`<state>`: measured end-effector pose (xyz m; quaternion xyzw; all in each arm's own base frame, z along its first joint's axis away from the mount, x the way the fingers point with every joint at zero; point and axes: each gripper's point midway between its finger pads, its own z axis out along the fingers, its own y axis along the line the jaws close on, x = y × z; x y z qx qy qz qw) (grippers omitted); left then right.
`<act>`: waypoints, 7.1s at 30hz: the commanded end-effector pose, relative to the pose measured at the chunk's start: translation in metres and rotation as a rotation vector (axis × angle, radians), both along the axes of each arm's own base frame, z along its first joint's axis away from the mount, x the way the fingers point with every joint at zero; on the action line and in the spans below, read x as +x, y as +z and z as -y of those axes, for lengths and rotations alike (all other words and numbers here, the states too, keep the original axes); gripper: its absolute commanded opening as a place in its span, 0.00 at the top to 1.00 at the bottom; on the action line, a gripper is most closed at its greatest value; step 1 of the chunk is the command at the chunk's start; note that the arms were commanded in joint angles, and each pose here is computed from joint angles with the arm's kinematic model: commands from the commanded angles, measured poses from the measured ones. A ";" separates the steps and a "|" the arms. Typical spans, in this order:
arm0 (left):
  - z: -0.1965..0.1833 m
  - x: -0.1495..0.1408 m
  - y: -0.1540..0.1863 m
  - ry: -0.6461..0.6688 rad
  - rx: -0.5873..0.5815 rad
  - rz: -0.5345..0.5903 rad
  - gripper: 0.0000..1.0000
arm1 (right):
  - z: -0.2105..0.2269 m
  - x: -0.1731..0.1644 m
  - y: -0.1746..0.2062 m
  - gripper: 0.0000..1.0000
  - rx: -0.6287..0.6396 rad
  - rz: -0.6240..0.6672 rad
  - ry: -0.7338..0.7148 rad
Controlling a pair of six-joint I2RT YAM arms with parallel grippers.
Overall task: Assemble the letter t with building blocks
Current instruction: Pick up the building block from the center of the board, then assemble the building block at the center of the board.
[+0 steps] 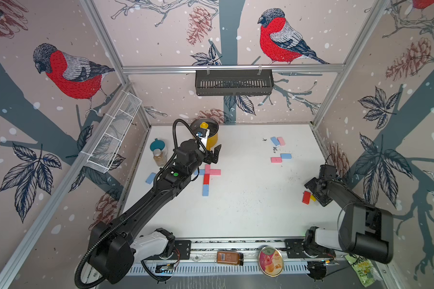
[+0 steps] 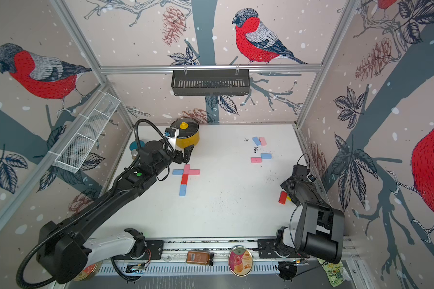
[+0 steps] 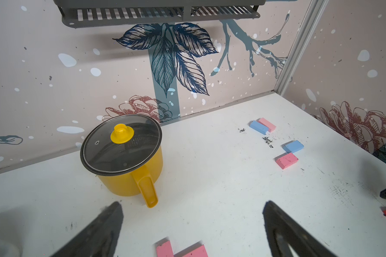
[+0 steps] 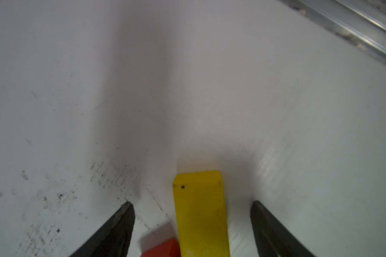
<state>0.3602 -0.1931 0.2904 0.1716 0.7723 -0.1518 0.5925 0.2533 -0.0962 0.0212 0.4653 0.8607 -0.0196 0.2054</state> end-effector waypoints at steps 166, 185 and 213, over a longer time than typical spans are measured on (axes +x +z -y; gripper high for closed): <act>-0.120 -0.023 0.075 0.477 -0.160 0.277 0.03 | -0.523 -0.023 -0.006 0.87 -0.131 0.254 2.528; -0.120 -0.023 0.074 0.475 -0.164 0.273 0.03 | -0.521 -0.025 -0.013 0.65 -0.109 0.213 2.502; -0.121 -0.020 0.072 0.484 -0.158 0.261 0.03 | -0.520 -0.021 0.105 0.27 -0.020 0.679 2.327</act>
